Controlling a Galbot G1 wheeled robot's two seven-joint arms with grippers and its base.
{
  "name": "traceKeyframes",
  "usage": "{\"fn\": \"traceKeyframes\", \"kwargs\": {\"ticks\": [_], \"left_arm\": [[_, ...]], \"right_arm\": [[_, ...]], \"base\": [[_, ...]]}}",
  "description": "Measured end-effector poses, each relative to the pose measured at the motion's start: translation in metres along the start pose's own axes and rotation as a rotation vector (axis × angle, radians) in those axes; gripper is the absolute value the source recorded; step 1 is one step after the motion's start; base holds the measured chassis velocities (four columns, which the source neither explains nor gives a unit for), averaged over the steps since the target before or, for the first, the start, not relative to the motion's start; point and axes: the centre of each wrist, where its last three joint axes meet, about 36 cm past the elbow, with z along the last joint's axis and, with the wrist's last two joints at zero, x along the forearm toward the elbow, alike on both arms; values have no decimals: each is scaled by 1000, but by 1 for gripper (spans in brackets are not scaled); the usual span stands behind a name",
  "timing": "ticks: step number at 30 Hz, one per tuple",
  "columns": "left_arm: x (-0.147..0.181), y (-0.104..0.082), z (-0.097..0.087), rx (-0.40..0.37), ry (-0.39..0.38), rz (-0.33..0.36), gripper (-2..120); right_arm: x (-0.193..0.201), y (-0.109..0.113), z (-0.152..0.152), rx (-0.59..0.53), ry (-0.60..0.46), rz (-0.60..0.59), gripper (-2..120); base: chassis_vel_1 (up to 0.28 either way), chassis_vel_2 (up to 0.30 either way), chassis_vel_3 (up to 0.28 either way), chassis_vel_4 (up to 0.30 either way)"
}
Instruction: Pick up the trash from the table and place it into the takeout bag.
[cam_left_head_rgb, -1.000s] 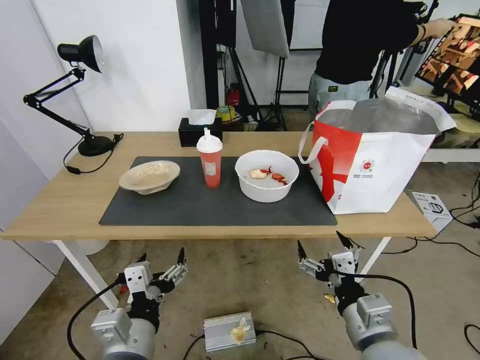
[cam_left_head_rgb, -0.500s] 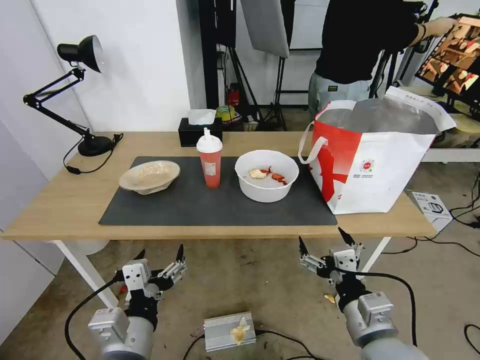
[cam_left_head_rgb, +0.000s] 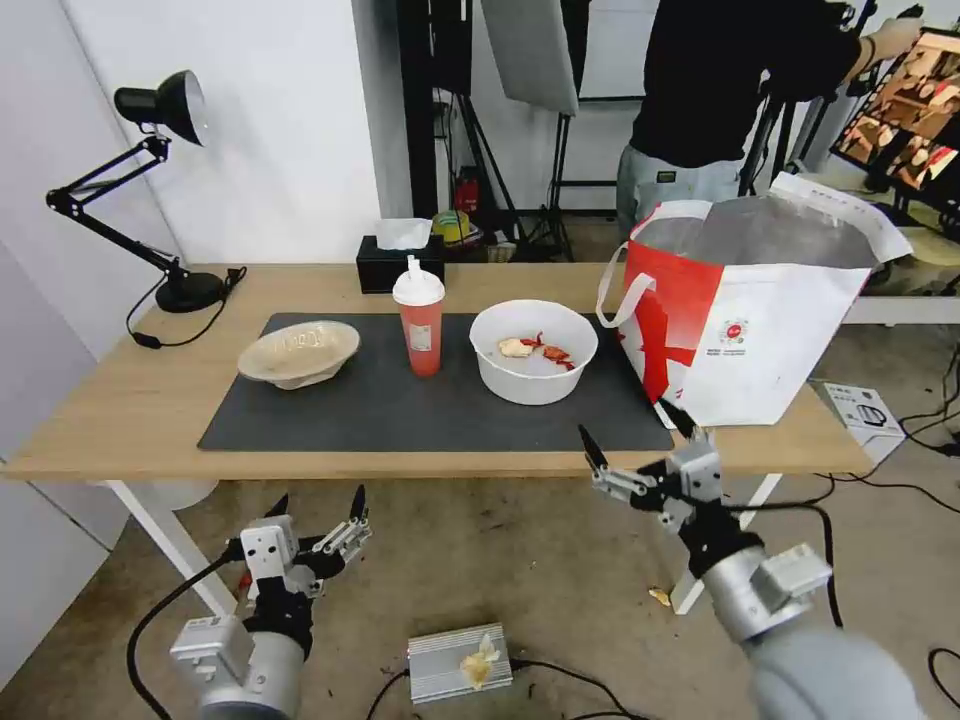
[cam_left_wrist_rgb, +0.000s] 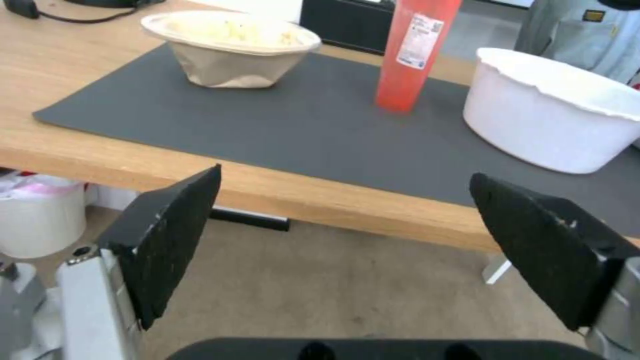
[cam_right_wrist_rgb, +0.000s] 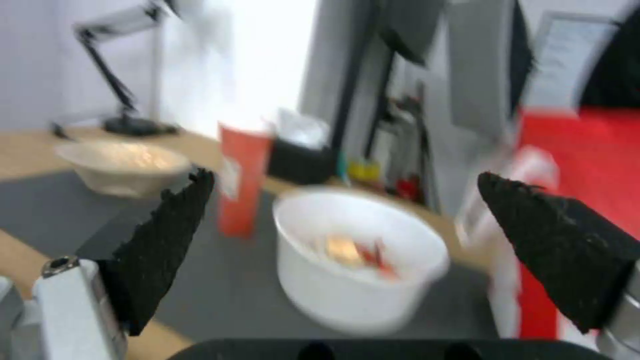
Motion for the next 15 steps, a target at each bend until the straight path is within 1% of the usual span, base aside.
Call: {"fn": "traceKeyframes", "kwargs": {"ticks": [3, 4, 6, 7, 10, 11, 14, 15], "left_arm": [[0, 0, 0, 9, -2, -14, 100], [0, 0, 0, 9, -2, -14, 100], [-1, 1, 1, 15, -2, -19, 100], [-1, 1, 1, 15, -2, -19, 100], [-2, 0, 3, 22, 1, -21, 100], [-2, 0, 3, 22, 1, -21, 100], [-5, 0, 6, 15, 4, -5, 100], [-5, 0, 6, 15, 4, -5, 100]], "right_arm": [[-22, -26, -16, 8, -43, -82, 100], [-22, -26, -16, 8, -43, -82, 100], [-38, -44, -28, 4, -57, -132, 100], [-38, -44, -28, 4, -57, -132, 100], [-58, -65, -43, 16, -68, -202, 100], [-58, -65, -43, 16, -68, -202, 100], [-68, -84, -48, 42, -40, -281, 100], [-68, -84, -48, 42, -40, -281, 100]], "base": [[0, 0, 0, 0], [0, 0, 0, 0], [0, 0, 0, 0], [0, 0, 0, 0], [0, 0, 0, 0], [0, 0, 0, 0], [0, 0, 0, 0], [0, 0, 0, 0]]}}
